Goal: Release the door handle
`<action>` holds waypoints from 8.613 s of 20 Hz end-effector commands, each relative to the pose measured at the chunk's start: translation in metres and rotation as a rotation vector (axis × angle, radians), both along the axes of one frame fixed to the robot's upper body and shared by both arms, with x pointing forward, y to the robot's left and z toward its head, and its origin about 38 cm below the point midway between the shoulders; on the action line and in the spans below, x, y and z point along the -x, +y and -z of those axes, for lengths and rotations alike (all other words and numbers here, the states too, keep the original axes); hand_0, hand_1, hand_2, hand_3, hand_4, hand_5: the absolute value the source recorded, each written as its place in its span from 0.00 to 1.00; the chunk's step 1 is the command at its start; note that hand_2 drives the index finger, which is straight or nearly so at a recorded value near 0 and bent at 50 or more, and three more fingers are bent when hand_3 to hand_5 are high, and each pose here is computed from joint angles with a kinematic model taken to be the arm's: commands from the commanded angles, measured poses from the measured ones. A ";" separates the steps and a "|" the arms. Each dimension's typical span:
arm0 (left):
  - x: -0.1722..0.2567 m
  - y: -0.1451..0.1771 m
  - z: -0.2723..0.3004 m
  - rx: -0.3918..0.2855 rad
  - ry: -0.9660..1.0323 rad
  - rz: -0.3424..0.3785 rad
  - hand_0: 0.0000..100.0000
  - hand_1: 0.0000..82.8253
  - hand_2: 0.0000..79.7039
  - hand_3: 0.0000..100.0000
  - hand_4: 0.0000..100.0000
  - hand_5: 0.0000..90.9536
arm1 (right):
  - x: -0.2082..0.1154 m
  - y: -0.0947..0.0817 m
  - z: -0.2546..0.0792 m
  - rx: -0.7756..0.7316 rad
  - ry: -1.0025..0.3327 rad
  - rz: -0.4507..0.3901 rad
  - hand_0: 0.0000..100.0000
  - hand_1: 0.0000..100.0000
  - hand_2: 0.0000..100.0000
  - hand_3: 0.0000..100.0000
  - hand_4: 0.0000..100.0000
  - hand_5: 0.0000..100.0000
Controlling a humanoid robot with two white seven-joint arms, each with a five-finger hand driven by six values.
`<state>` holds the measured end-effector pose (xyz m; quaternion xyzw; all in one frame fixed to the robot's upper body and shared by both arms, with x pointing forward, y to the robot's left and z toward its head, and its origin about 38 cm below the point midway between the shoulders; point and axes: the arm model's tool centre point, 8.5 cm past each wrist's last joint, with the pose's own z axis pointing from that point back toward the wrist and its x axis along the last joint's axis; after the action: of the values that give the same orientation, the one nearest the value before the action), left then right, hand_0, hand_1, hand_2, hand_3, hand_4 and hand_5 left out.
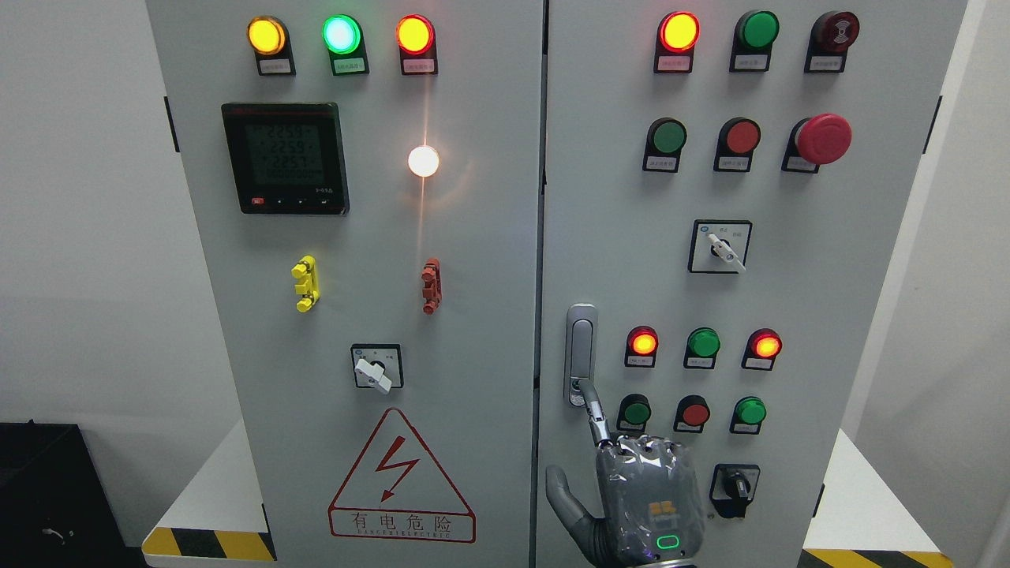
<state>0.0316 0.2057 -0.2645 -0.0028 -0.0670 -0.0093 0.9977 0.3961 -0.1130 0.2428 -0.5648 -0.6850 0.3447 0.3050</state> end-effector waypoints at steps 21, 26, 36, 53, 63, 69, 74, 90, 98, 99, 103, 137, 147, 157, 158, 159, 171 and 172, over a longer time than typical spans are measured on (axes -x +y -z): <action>0.011 0.000 0.000 0.000 0.016 -0.002 0.12 0.67 0.00 0.00 0.00 0.00 | -0.006 0.001 0.001 0.025 0.008 0.011 0.42 0.27 0.08 1.00 1.00 1.00; 0.011 0.000 0.000 0.000 0.017 -0.002 0.12 0.67 0.00 0.00 0.00 0.00 | -0.009 0.001 0.002 0.027 0.011 0.012 0.42 0.27 0.08 1.00 1.00 1.00; 0.011 0.000 0.000 0.000 0.016 -0.002 0.12 0.67 0.00 0.00 0.00 0.00 | -0.009 0.000 0.006 0.029 0.022 0.016 0.42 0.27 0.09 1.00 1.00 1.00; 0.011 0.000 0.000 0.000 0.016 -0.001 0.12 0.67 0.00 0.00 0.00 0.00 | -0.012 -0.002 0.010 0.032 0.037 0.029 0.42 0.27 0.09 1.00 1.00 1.00; 0.011 0.000 0.000 0.000 0.016 -0.002 0.12 0.67 0.00 0.00 0.00 0.00 | -0.013 -0.002 0.012 0.031 0.043 0.031 0.42 0.27 0.09 1.00 1.00 1.00; 0.011 0.000 0.000 0.000 0.016 -0.002 0.12 0.67 0.00 0.00 0.00 0.00 | -0.013 -0.001 0.012 0.032 0.043 0.031 0.42 0.27 0.10 1.00 1.00 1.00; 0.011 0.000 0.000 0.000 0.016 -0.002 0.12 0.67 0.00 0.00 0.00 0.00 | -0.013 -0.001 0.012 0.032 0.045 0.031 0.43 0.27 0.10 1.00 1.00 1.00; 0.011 0.000 0.000 0.000 0.016 -0.002 0.12 0.67 0.00 0.00 0.00 0.00 | -0.013 -0.001 0.015 0.034 0.055 0.030 0.43 0.27 0.11 1.00 1.00 1.00; 0.011 0.000 0.000 0.000 0.016 -0.002 0.12 0.67 0.00 0.00 0.00 0.00 | -0.013 0.000 0.018 0.033 0.063 0.030 0.43 0.27 0.11 1.00 1.00 1.00; 0.011 -0.001 0.000 0.001 0.016 -0.001 0.12 0.67 0.00 0.00 0.00 0.00 | -0.013 0.000 0.018 0.033 0.063 0.030 0.43 0.27 0.11 1.00 1.00 1.00; 0.011 0.000 0.000 0.000 0.016 -0.002 0.12 0.67 0.00 0.00 0.00 0.00 | -0.013 0.001 0.018 0.032 0.062 0.026 0.43 0.27 0.11 1.00 1.00 1.00; 0.011 0.000 0.000 0.000 0.016 -0.002 0.12 0.67 0.00 0.00 0.00 0.00 | -0.012 0.001 0.028 0.037 0.097 0.027 0.43 0.27 0.12 1.00 1.00 1.00; 0.011 0.000 0.000 0.000 0.016 -0.001 0.12 0.67 0.00 0.00 0.00 0.00 | -0.012 0.001 0.027 0.037 0.094 0.027 0.43 0.27 0.12 1.00 1.00 1.00; 0.011 0.000 0.000 0.000 0.017 -0.002 0.12 0.67 0.00 0.00 0.00 0.00 | -0.012 0.001 0.025 0.036 0.087 0.028 0.43 0.27 0.12 1.00 1.00 1.00; 0.011 0.000 0.000 0.000 0.016 -0.002 0.12 0.67 0.00 0.00 0.00 0.00 | -0.011 0.001 0.026 0.035 0.088 0.027 0.43 0.27 0.12 1.00 1.00 1.00; 0.011 0.000 0.000 0.000 0.016 -0.001 0.12 0.67 0.00 0.00 0.00 0.00 | -0.011 0.001 0.026 0.035 0.088 0.027 0.43 0.27 0.12 1.00 1.00 1.00; 0.011 0.000 0.000 0.000 0.016 -0.001 0.12 0.67 0.00 0.00 0.00 0.00 | -0.008 0.002 0.015 0.029 0.055 0.022 0.43 0.28 0.24 1.00 1.00 1.00; 0.011 0.000 0.000 0.000 0.016 -0.002 0.12 0.67 0.00 0.00 0.00 0.00 | -0.008 0.002 0.013 0.028 0.050 0.022 0.43 0.28 0.26 1.00 1.00 1.00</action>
<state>0.0315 0.2057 -0.2645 -0.0028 -0.0670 -0.0093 0.9977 0.4073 -0.1118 0.2191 -0.5637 -0.6573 0.3769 0.3289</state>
